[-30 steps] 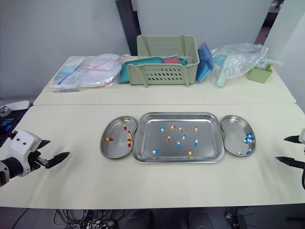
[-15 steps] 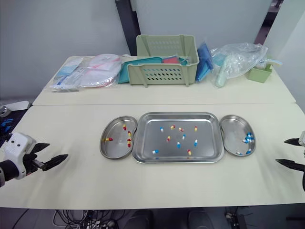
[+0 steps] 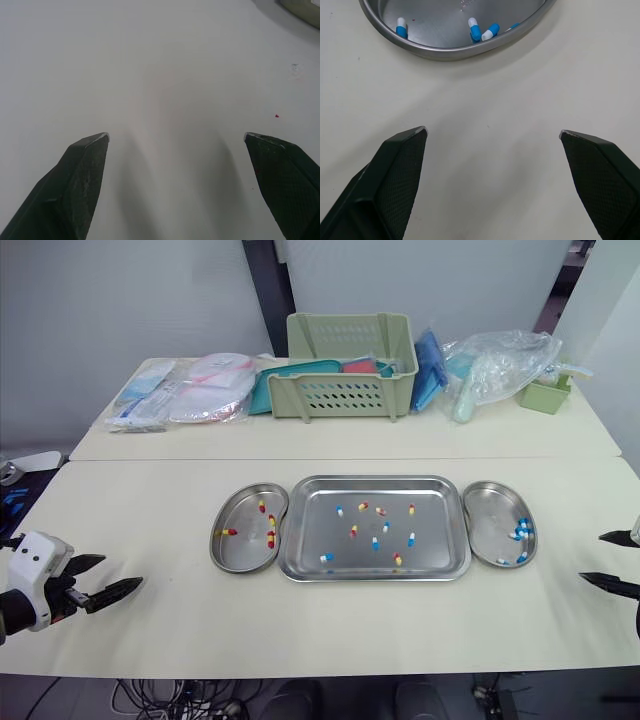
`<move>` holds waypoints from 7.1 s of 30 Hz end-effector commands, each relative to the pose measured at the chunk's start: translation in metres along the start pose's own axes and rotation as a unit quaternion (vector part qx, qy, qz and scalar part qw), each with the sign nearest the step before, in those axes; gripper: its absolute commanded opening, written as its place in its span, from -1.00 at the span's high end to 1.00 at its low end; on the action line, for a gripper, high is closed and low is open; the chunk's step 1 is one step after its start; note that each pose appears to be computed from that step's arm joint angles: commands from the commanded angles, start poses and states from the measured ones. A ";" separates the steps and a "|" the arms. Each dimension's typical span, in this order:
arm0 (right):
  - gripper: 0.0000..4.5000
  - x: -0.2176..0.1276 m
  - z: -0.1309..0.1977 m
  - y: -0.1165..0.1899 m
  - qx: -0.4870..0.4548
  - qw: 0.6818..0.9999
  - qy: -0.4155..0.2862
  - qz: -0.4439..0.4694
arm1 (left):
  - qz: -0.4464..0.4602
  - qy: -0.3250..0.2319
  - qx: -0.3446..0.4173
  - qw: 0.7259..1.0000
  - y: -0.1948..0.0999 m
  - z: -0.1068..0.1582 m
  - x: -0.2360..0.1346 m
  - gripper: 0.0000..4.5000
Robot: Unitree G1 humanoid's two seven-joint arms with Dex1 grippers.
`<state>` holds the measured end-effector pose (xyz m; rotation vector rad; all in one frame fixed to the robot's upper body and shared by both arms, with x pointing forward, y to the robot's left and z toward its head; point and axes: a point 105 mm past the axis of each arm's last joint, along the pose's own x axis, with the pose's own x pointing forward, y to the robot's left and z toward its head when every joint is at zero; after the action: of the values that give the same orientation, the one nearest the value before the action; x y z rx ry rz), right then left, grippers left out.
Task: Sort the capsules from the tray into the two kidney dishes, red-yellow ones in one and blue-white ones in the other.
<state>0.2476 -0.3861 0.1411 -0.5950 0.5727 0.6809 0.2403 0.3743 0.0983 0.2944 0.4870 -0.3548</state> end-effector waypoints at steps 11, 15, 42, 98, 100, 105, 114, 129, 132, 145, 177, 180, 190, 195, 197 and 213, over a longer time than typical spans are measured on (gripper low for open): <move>-1.00 -0.015 -0.008 0.003 0.003 1.000 -0.004 -0.029 | -0.084 -0.102 -0.028 0.991 -0.063 0.014 -0.025 -0.99; -1.00 -0.020 -0.021 0.007 0.014 0.999 0.006 -0.043 | -0.136 -0.162 -0.024 0.977 -0.108 0.021 -0.021 -0.99; -1.00 0.030 0.097 0.145 -0.079 0.975 -0.120 0.168 | -0.238 -0.285 0.022 0.928 -0.205 0.034 0.020 -0.99; 0.88 0.228 0.251 0.193 -0.293 0.887 -0.169 0.315 | -0.258 -0.300 0.044 0.918 -0.213 0.051 0.031 -1.00; 1.00 0.223 0.255 0.192 -0.293 0.885 -0.178 0.314 | -0.260 -0.299 0.045 0.917 -0.213 0.052 0.031 -1.00; 1.00 0.203 0.255 0.182 -0.276 0.891 -0.203 0.297 | -0.280 -0.294 0.055 0.912 -0.214 0.053 0.030 -1.00; 1.00 0.132 0.213 0.137 -0.164 0.949 -0.202 0.177 | -0.350 -0.312 0.075 0.880 -0.228 0.064 0.025 -1.00; 1.00 0.060 0.096 0.067 0.055 0.992 -0.088 -0.067 | -0.413 -0.344 0.089 0.838 -0.243 0.079 0.025 -1.00; 1.00 0.058 0.084 0.058 0.098 0.987 -0.081 -0.095 | -0.415 -0.352 0.086 0.834 -0.244 0.084 0.026 -1.00; -0.11 0.048 0.078 0.040 0.123 0.976 -0.103 -0.149 | -0.400 -0.370 0.071 0.836 -0.244 0.094 0.024 -1.00; -0.99 -0.013 -0.019 0.053 0.055 0.994 -0.019 -0.090 | 0.090 -0.066 -0.052 0.992 -0.021 -0.050 -0.039 -1.00; -0.99 -0.013 -0.019 0.052 0.063 0.993 -0.023 -0.095 | 0.090 -0.066 -0.058 0.992 -0.022 -0.053 -0.041 -1.00; -0.99 -0.016 -0.029 0.055 0.076 0.993 -0.014 -0.087 | -0.074 -0.125 0.000 0.989 -0.101 -0.019 -0.015 -1.00; -0.99 -0.015 -0.031 0.061 0.074 0.994 -0.006 -0.077 | -0.148 -0.181 -0.009 0.972 -0.152 0.010 0.000 -1.00; -0.99 -0.017 -0.034 0.065 0.074 0.995 0.001 -0.069 | -0.159 -0.207 -0.009 0.965 -0.164 0.022 0.006 -1.00; -0.99 -0.019 -0.015 0.105 0.063 0.998 -0.002 0.023 | -0.219 -0.291 -0.006 0.931 -0.209 0.053 0.044 -1.00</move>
<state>0.1561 -0.3490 0.0939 -0.4452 0.6560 0.6272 0.2142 0.1599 0.0771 0.0412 -0.0074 -0.8322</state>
